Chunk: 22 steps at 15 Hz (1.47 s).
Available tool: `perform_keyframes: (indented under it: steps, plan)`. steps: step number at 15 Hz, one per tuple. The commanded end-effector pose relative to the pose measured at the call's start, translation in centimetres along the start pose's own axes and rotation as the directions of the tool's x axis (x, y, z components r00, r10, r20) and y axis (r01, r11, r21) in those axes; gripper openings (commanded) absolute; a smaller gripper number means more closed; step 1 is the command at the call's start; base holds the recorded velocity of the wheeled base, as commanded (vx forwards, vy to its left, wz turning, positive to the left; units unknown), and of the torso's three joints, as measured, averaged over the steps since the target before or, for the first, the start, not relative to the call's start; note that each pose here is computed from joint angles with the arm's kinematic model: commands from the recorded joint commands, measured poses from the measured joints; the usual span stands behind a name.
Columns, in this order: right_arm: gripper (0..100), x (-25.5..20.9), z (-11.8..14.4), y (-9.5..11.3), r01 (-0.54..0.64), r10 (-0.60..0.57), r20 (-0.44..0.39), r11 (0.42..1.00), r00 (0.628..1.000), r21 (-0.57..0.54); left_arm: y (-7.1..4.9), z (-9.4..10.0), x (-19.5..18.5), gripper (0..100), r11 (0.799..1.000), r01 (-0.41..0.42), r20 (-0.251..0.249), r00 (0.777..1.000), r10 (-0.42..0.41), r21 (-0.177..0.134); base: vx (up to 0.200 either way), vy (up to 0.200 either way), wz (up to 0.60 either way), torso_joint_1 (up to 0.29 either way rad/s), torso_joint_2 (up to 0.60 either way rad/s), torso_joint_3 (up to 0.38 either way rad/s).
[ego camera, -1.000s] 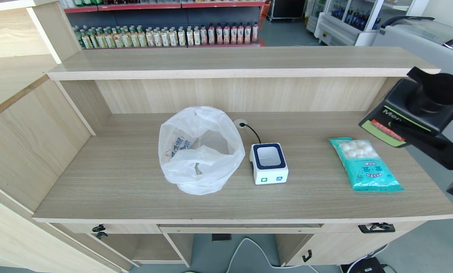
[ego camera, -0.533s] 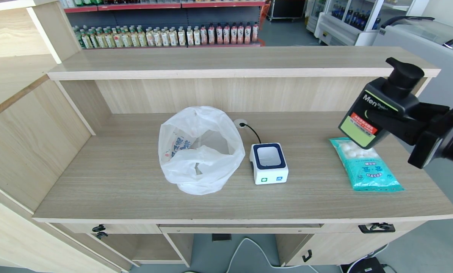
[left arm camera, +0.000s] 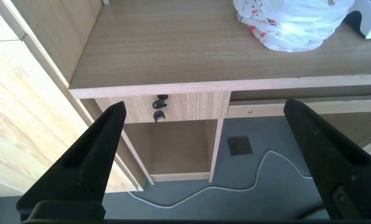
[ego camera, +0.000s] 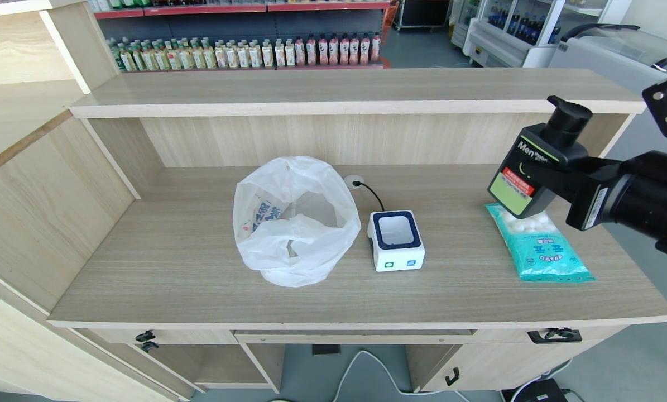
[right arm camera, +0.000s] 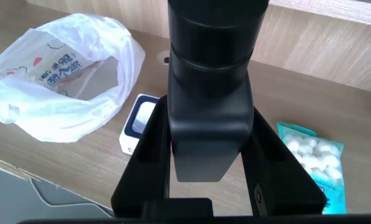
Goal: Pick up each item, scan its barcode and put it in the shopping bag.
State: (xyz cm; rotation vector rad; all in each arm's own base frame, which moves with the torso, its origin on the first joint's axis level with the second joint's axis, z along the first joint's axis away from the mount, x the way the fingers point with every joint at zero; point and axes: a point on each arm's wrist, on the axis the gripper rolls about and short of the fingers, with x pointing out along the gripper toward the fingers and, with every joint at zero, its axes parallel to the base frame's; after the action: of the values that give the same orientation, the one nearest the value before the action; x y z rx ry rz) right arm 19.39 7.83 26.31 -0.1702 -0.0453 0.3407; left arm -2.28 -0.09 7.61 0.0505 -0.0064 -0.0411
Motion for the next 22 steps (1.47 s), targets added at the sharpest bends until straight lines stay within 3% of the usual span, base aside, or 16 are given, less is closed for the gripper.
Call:
perform_keyframes:
  steps: [1,9,11,15,18,22]
  plan:
    - [0,0.6,-0.5,0.1,-0.003,0.003,-0.021,1.0,1.0,0.006,0.0,0.0,0.0,100,1.0,0.0,0.001,1.0,0.0,0.0,0.0,0.0,0.0,0.0,0.0,0.0]
    - [0,2.1,-0.2,0.2,-0.015,0.015,0.007,0.998,1.0,0.059,0.0,0.0,0.0,100,1.0,0.0,0.001,1.0,0.0,0.0,0.0,0.0,0.52,0.004,0.0,0.001]
    - [0,2.3,-0.4,0.2,-0.071,0.07,0.015,0.993,0.997,0.092,0.0,0.0,0.0,100,1.0,0.0,0.001,1.0,0.0,0.0,0.0,0.0,0.6,0.0,0.0,0.005]
    - [0,4.3,-2.2,-1.4,-0.124,0.113,0.075,0.98,0.991,0.155,0.0,0.0,0.0,100,1.0,-0.001,0.001,1.0,0.001,0.0,0.0,0.0,0.0,0.0,0.0,0.0]
    - [0,5.5,-4.7,-4.0,-0.176,0.149,0.144,0.963,0.978,0.202,0.0,0.0,0.0,100,1.0,0.0,0.001,1.0,0.0,0.0,0.0,0.0,0.0,0.0,0.0,0.0]
    - [0,6.2,-5.5,-5.6,-0.164,0.127,0.121,0.907,0.985,0.388,0.0,0.0,0.0,100,1.0,0.0,0.001,1.0,0.0,0.0,0.0,0.0,0.0,0.0,0.0,0.0]
